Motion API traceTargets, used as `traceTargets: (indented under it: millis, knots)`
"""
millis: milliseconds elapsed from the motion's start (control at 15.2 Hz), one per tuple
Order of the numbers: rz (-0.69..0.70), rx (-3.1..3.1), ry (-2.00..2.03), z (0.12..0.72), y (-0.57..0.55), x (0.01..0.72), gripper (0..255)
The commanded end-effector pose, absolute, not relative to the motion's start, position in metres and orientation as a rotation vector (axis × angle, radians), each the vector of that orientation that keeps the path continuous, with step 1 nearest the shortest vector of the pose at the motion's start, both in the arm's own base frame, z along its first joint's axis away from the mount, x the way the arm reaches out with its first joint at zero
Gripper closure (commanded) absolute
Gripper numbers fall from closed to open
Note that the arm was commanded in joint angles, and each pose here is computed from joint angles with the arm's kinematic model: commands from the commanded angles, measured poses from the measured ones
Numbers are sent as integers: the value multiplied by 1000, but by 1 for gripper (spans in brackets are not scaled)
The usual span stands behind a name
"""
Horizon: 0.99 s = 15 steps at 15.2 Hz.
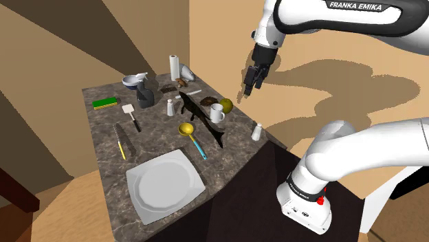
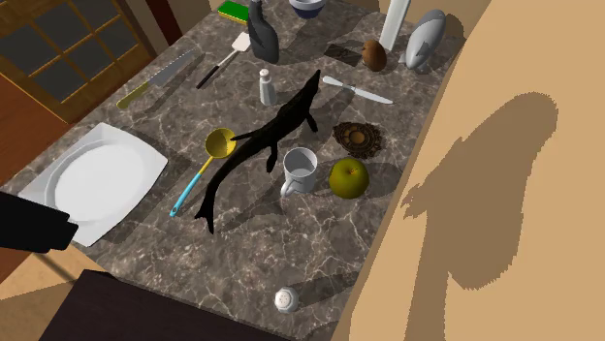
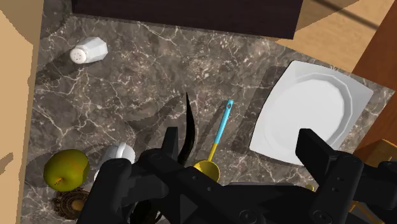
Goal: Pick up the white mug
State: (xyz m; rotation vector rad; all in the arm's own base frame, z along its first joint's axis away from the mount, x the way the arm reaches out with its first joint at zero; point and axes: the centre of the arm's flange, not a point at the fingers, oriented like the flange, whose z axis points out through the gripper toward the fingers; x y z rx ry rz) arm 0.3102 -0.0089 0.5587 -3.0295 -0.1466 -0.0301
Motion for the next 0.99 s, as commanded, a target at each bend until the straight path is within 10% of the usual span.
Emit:
traceTargets:
  millis: [0, 924]
  knots:
    - [-30, -3029, -147, 559, -9, 310, 0]
    - [25, -3066, -38, 445, -79, 439, 0]
